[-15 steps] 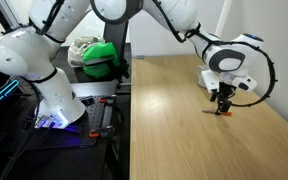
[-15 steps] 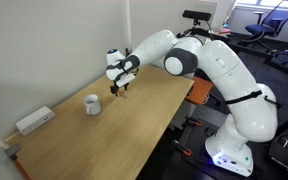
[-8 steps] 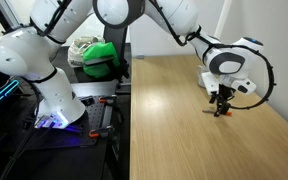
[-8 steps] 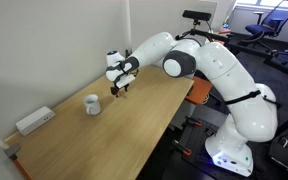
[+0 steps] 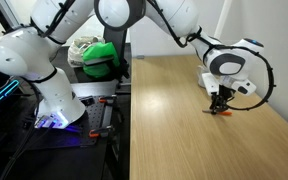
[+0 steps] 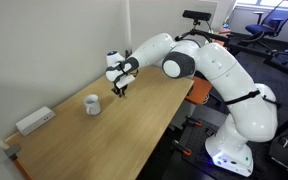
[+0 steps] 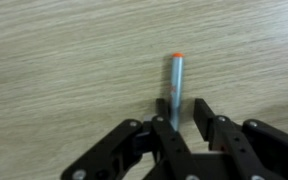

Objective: Put the marker in the white cup

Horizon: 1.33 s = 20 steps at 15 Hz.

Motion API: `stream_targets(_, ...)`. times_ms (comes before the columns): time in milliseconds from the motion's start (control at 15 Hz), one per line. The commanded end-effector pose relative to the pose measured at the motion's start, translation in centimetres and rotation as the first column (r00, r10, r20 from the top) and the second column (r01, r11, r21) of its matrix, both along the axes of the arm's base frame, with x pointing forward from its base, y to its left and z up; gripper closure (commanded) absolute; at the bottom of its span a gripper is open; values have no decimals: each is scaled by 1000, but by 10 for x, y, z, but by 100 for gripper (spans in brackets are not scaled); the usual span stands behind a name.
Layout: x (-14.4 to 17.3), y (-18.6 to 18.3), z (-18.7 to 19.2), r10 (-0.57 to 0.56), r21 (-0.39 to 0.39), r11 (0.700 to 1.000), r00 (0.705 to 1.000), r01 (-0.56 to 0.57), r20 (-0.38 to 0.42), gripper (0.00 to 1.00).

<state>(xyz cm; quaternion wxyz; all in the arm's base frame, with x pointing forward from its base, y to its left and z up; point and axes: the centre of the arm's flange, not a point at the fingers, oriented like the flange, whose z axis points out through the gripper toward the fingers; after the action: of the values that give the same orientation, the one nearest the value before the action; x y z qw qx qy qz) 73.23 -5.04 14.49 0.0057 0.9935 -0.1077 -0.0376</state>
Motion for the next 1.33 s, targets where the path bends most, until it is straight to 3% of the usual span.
stream_targets(0, 7, -3, 5, 8, 18, 1000, 1000, -7, -16, 95)
stream_targets(67, 7, -3, 6, 6, 18, 1000, 1000, -6, -15, 100)
stream_targets(400, -2, 4, 29, -11, 0, 1000, 1000, 11, 13, 97)
stream_targets(1000, -24, -2, 117, -30, -38, 999, 994, 34, 107, 97)
stream_targets(1267, -36, -6, 145, 22, -85, 996, 987, -8, 160, 97)
